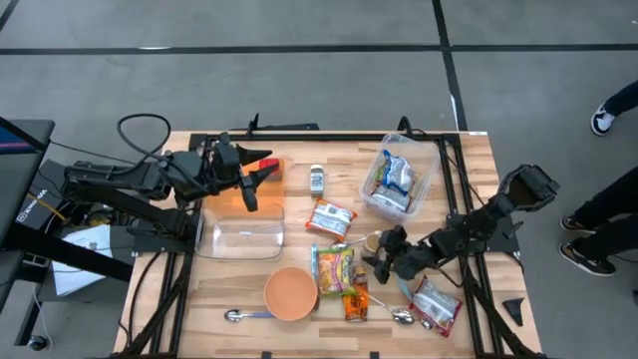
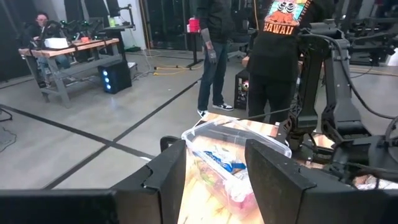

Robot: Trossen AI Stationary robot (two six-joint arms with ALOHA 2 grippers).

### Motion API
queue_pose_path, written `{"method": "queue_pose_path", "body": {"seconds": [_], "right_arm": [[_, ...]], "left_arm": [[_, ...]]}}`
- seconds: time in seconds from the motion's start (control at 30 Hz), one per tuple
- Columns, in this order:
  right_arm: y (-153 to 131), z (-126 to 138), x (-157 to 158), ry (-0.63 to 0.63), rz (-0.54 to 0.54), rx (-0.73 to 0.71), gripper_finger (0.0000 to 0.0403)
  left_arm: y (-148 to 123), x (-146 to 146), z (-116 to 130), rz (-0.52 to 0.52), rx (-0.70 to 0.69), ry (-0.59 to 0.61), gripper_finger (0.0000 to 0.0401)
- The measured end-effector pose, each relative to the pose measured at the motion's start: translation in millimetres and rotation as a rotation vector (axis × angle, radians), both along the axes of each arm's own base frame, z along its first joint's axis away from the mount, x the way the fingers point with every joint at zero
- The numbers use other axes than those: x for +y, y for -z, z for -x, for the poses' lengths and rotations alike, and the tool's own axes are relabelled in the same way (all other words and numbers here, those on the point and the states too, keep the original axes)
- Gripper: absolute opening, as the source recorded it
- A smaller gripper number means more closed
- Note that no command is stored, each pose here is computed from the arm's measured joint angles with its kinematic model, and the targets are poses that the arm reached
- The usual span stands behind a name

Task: Pick & Place Food Item
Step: Put the golden seasoning bottle into the orange bin

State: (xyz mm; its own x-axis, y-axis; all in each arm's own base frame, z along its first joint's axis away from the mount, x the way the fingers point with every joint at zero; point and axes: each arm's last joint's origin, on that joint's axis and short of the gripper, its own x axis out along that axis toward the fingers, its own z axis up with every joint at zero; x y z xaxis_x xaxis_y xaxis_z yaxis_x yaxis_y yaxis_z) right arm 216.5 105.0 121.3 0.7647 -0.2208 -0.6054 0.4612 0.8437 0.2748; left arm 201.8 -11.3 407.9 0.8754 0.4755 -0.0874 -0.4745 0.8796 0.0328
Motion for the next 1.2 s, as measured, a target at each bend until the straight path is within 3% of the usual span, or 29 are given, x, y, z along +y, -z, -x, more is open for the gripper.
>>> {"method": "queue_pose_path", "body": {"seconds": [0.23, 0.4, 0.6, 0.73, 0.83, 1.03, 1.2], "right_arm": [[-39.9, -16.5, 29.1, -0.099, -0.081, -0.056, 0.0276], [-96.0, -23.2, 37.4, -0.162, 0.009, 0.026, 0.0276], [-159.4, -23.3, 16.8, -0.202, 0.156, 0.092, 0.0276], [-181.4, -27.7, -5.8, -0.24, 0.212, 0.13, 0.0276], [-193.7, -32.3, -24.6, -0.259, 0.235, 0.138, 0.0276], [-215.9, -43.4, -56.1, -0.273, 0.253, 0.102, 0.0276], [-219.4, -58.6, -64.2, -0.326, 0.282, 0.12, 0.0276]], "left_arm": [[6.5, -0.2, -0.2, -0.003, 0.068, 0.03, 0.0158], [21.3, 0.4, -15.7, 0.038, 0.159, 0.115, 0.0164], [37.3, 0.8, -58.1, 0.109, 0.138, 0.293, 0.0223], [40.5, -0.7, -87.3, 0.082, 0.027, 0.383, 0.0277], [50.6, -2.1, -105.2, 0.043, 0.023, 0.402, 0.0304], [49.2, -5.1, -129.0, -0.041, 0.049, 0.416, 0.0319], [42.6, -6.3, -140.2, -0.095, 0.046, 0.422, 0.0319]]}}
